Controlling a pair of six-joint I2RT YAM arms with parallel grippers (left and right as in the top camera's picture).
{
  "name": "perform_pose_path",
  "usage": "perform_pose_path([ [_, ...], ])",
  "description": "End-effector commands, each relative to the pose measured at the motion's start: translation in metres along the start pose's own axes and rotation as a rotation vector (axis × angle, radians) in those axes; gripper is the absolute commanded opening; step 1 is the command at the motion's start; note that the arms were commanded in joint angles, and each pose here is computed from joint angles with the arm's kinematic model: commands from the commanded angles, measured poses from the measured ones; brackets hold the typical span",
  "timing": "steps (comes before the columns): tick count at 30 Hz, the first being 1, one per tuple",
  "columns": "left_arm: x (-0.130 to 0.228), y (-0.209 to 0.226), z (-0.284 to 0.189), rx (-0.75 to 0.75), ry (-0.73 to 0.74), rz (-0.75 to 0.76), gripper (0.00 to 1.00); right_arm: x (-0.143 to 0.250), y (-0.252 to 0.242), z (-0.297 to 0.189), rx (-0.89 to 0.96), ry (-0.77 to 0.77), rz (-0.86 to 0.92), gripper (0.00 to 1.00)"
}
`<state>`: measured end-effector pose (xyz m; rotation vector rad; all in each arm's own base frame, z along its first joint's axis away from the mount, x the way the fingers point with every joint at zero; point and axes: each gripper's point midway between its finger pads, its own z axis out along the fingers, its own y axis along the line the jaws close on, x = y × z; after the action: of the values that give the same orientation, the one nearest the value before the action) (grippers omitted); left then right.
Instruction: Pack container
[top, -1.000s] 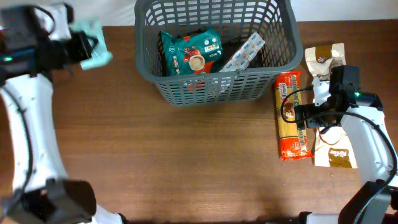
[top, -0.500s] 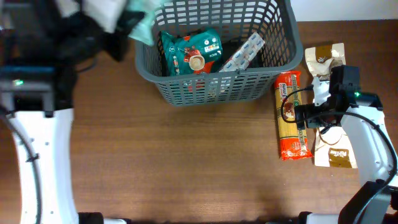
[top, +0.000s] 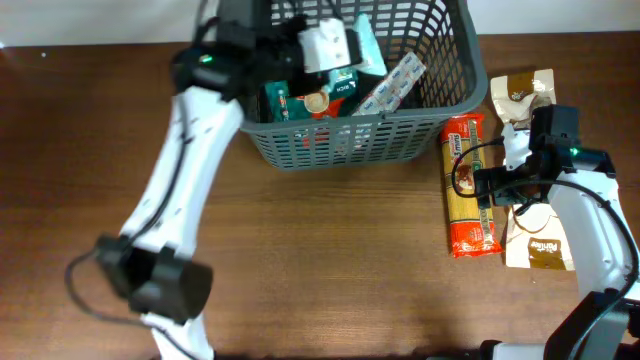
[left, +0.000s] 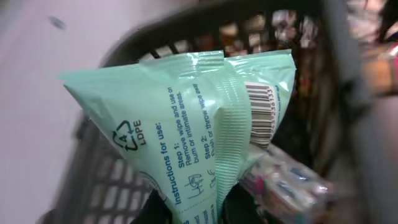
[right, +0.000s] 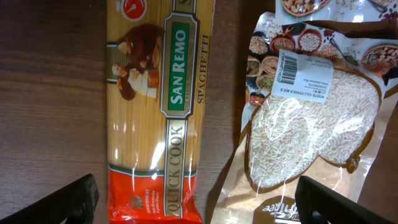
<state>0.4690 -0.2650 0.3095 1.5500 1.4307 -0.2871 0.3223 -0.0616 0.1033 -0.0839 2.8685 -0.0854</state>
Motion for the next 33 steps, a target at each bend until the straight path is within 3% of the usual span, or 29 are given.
perform_pose_path([
  [1,0.013,-0.002,0.026,0.020,-0.002,0.034,0.02,-0.006,-0.002,-0.003,-0.004,-0.018,0.000,0.99],
  [5,0.028,-0.006,0.045,0.038,0.012,0.016,0.04,-0.006,-0.002,-0.003,-0.004,-0.018,0.000,0.99],
  [8,0.049,-0.003,0.054,0.018,0.086,-0.038,0.22,-0.006,-0.002,-0.003,-0.004,-0.018,0.000,0.99],
  [11,0.071,0.002,0.059,-0.021,0.174,-0.111,0.22,-0.006,-0.002,-0.003,-0.004,-0.017,0.001,0.99],
  [15,0.073,0.005,0.058,-0.041,0.190,-0.139,0.24,-0.006,-0.002,-0.003,-0.004,-0.018,0.000,0.99],
  [19,0.062,0.015,0.050,-0.080,0.175,-0.197,0.35,-0.007,-0.002,-0.003,-0.004,-0.018,0.000,0.99],
  [25,0.020,0.056,0.003,-0.259,0.150,-0.242,0.54,-0.007,-0.002,-0.003,-0.004,-0.018,0.001,0.99],
  [33,-0.014,0.093,-0.113,-0.614,0.240,-0.316,0.59,-0.006,-0.002,-0.003,-0.004,-0.018,0.000,0.99],
])
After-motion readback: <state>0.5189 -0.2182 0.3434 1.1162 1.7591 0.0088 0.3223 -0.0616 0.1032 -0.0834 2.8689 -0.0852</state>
